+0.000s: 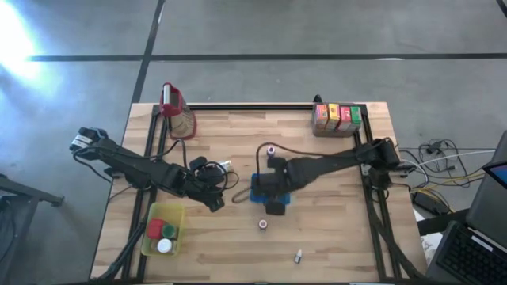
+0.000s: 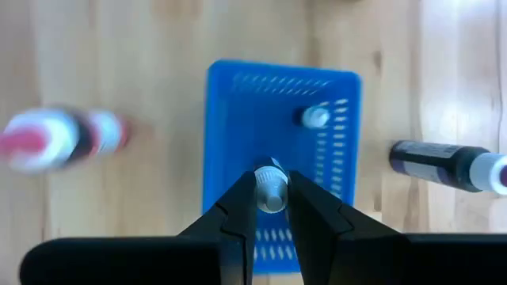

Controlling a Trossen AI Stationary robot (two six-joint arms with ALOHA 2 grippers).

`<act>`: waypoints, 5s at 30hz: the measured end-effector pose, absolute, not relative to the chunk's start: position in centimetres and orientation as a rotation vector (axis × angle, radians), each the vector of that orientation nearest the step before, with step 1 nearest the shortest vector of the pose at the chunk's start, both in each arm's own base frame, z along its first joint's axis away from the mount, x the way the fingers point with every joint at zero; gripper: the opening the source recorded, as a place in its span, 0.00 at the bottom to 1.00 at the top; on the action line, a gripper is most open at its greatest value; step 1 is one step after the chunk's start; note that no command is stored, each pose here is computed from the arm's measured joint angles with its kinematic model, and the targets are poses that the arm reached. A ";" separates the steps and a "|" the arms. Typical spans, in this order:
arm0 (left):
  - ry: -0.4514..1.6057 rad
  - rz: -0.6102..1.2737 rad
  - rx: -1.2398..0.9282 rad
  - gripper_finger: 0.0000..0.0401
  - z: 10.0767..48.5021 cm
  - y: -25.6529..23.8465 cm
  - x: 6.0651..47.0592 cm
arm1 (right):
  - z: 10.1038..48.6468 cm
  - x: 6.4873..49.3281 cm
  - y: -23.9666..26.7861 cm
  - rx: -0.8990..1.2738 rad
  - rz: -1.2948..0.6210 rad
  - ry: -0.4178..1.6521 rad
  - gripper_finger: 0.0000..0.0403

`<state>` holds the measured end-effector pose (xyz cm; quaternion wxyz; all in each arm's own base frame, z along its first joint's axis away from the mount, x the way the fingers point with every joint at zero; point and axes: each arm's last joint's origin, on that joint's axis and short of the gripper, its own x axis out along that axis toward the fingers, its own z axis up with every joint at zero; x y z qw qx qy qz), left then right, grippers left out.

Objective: Pick & Place Kitchen Items
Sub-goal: Put the small blue food coloring bottle into the blue bin, then put the small purple food coloring bottle into the blue bin

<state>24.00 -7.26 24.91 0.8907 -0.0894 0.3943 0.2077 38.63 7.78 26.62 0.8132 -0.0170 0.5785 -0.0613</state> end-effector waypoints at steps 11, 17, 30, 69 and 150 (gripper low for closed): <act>0.819 0.431 -0.185 0.58 24.9 -7.3 24.0 | 24.7 39.3 5.0 0.121 -0.254 1.206 0.14; 0.819 0.431 -0.185 0.58 24.9 -7.3 24.0 | 23.2 39.3 5.0 0.109 -0.240 1.194 0.13; 0.819 0.431 -0.186 0.58 24.9 -7.3 24.0 | 20.4 38.2 3.8 0.085 -0.273 1.271 0.14; 0.819 0.431 -0.186 0.58 24.9 -7.3 24.0 | 16.9 38.3 2.4 0.096 -0.223 1.168 0.14; 0.812 0.430 -0.189 0.58 24.9 -7.3 24.0 | 22.1 26.9 23.0 -0.773 0.619 1.054 0.02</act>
